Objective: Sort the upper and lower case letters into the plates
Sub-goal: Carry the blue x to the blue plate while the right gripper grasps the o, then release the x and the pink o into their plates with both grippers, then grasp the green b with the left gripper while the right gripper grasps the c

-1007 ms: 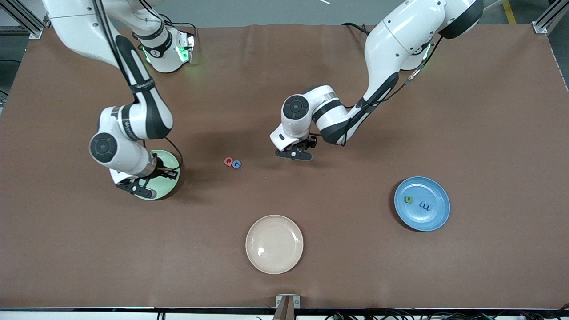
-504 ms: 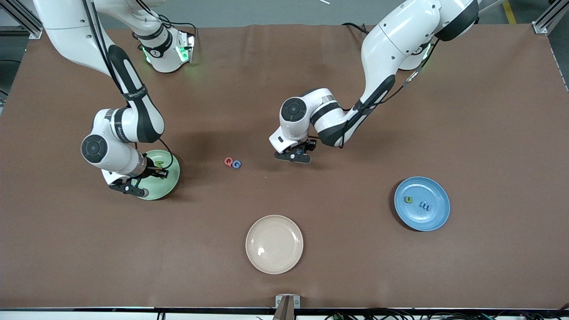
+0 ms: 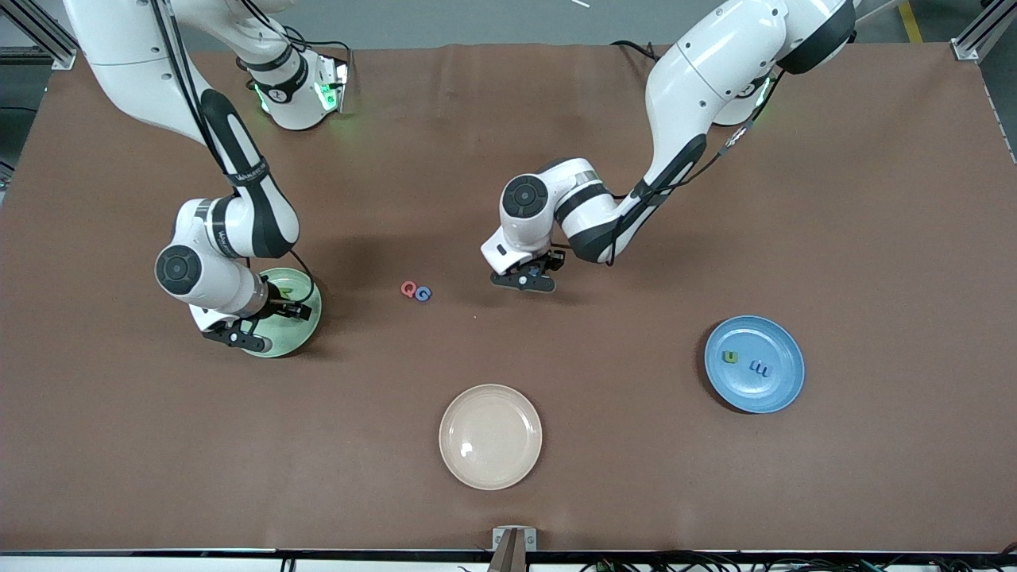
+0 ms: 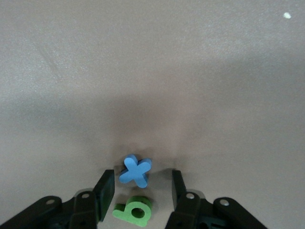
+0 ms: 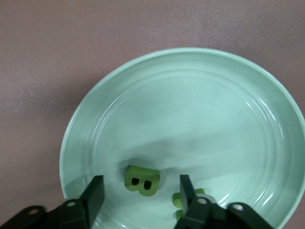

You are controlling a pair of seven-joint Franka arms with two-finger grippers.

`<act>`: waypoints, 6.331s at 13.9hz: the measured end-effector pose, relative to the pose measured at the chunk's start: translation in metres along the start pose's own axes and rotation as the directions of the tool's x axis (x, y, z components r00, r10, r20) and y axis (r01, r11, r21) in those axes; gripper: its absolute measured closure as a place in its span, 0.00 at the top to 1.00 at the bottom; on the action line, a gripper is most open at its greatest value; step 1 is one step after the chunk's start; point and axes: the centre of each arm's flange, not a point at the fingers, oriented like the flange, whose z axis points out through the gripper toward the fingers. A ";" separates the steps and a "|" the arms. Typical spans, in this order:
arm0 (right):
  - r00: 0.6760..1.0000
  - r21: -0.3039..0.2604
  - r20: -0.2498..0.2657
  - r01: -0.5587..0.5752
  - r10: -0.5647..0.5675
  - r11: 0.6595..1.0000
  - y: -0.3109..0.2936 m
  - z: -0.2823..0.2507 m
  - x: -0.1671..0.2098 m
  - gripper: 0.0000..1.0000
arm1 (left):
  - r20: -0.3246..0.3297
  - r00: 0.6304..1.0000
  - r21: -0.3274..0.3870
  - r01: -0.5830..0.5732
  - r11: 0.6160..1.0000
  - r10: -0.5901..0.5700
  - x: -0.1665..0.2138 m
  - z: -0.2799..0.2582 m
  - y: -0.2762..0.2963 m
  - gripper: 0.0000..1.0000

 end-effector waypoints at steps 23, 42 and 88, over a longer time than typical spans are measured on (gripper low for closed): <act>0.982 0.018 -0.084 -0.166 0.167 0.986 -0.201 0.041 -0.105 1.00 | -0.018 1.000 0.014 0.017 1.000 -0.016 0.027 -0.008 -0.014 0.25; 0.993 -0.005 -0.066 -0.097 0.097 0.995 -0.175 0.012 -0.097 0.36 | -0.002 0.991 0.053 0.132 0.990 -0.132 0.168 -0.077 -0.390 0.25; 0.986 0.025 -0.100 -0.132 0.134 0.991 -0.248 0.042 -0.138 0.93 | -0.032 0.771 -0.056 0.633 0.772 -0.636 -0.043 -0.001 -0.022 0.76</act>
